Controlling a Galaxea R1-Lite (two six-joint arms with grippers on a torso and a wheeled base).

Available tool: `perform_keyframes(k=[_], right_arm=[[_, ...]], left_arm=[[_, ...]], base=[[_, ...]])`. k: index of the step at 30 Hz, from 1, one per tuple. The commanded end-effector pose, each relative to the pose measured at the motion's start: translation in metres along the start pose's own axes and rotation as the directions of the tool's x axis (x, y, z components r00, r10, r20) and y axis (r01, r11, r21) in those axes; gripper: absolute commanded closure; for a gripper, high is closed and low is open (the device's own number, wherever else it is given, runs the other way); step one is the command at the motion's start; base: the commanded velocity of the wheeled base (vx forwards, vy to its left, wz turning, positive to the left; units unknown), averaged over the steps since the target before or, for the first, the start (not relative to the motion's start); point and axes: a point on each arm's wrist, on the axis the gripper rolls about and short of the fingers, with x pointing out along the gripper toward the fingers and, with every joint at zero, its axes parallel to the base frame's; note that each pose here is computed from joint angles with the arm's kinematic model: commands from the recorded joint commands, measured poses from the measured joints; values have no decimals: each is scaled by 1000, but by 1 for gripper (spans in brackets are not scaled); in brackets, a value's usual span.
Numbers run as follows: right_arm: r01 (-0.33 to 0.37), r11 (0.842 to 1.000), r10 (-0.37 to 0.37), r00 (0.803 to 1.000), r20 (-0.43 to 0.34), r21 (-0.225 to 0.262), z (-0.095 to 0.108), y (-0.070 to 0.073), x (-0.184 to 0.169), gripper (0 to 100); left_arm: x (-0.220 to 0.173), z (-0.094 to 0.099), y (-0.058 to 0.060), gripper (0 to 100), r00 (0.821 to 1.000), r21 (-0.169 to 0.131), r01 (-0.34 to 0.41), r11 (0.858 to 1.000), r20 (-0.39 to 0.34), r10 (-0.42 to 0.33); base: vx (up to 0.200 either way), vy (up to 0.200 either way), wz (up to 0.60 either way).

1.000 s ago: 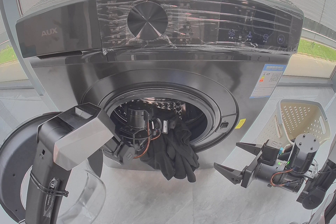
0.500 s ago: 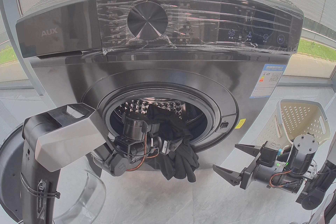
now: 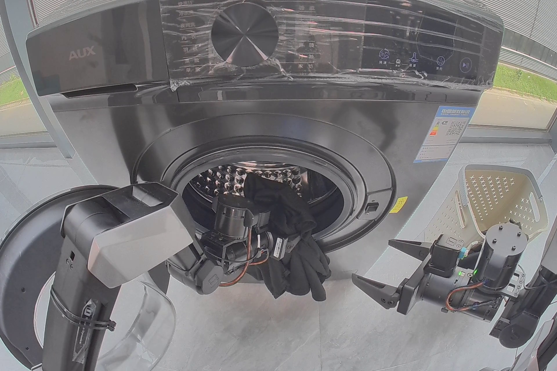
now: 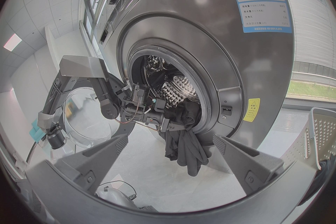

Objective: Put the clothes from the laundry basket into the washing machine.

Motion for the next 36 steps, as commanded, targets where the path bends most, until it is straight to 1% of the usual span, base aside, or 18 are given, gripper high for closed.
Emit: perform_keyframes(k=[1, 2, 6, 7, 10, 11, 12, 17, 18, 19, 20, 21, 23, 26, 27, 32, 33, 36], right_arm=[[-1, 1000, 1, 1000, -1, 0, 0, 0, 0, 0], [-1, 1000, 1, 1000, -1, 0, 0, 0, 0, 0], [-2, 1000, 2, 1000, -3, 0, -1, 0, 0, 0], [-2, 1000, 2, 1000, -3, 0, -1, 0, 0, 0], [-13, 1000, 13, 1000, -2, -1, -1, 3, 0, 0], [-13, 1000, 13, 1000, -2, -1, -1, 3, 0, 0], [-13, 1000, 13, 1000, -2, -1, -1, 3, 0, 0], [-12, 1000, 12, 1000, -4, -1, -1, 3, 0, 0], [-11, 1000, 11, 1000, -4, -1, -1, 3, 1, 0], [-12, 1000, 12, 1000, -4, -1, -1, 3, 1, 0], [-12, 1000, 12, 1000, -4, -1, -1, 3, 1, 0], [-12, 1000, 12, 1000, -5, 0, -1, 3, 0, 0], [-12, 1000, 12, 1000, -4, -1, -1, 3, 1, 0], [-12, 1000, 12, 1000, -5, 0, -1, 3, 0, 0], [-12, 1000, 12, 1000, -5, 0, -1, 3, 0, 0], [-11, 1000, 11, 1000, -5, 0, -1, 2, 0, 0], [-11, 1000, 11, 1000, -5, 0, -1, 2, 0, 0], [-9, 1000, 9, 1000, -8, 0, -2, 2, 1, 0]], left_arm=[[6, -7, 2, 100, 1000, -1, -6, 1000, -1, 6], [6, -6, 2, 100, 1000, -1, -6, 1000, 3, 6], [6, 4, 3, 100, 998, -2, -11, 1000, 63, 11], [6, 4, 3, 100, 998, -2, -11, 1000, 63, 11], [10, 22, 7, 100, 987, -6, -42, 999, 156, 43], [10, 22, 7, 100, 987, -6, -42, 999, 156, 43], [14, 37, 11, 100, 972, -15, -73, 997, 224, 74], [19, 67, 20, 100, 935, -35, -113, 993, 335, 119], [20, 69, 21, 100, 931, -40, -120, 992, 342, 126], [23, 72, 23, 100, 924, -46, -132, 990, 357, 140], [23, 72, 23, 100, 924, -46, -132, 990, 357, 140], [26, 75, 26, 100, 914, -57, -150, 987, 373, 160], [26, 75, 28, 100, 912, -59, -159, 986, 374, 170], [28, 69, 30, 100, 916, -60, -164, 985, 361, 174], [28, 67, 30, 0, 918, -59, -164, 985, 357, 174], [26, 68, 29, 0, 918, -62, -162, 985, 356, 173], [25, 65, 29, 0, 922, -60, -163, 985, 346, 173], [14, 56, 22, 0, 945, -49, -150, 988, 286, 157]], base=[[0, 0, 0], [0, 0, 0], [0, 0, 0], [0, 0, 0], [0, 0, 0], [0, 0, 0], [0, 0, 0], [0, 0, 0], [0, 0, 0], [0, 0, 0], [0, 0, 0], [0, 0, 0], [0, 0, 0], [0, 0, 0], [0, 0, 0], [0, 0, 0], [0, 0, 0], [0, 0, 0]])
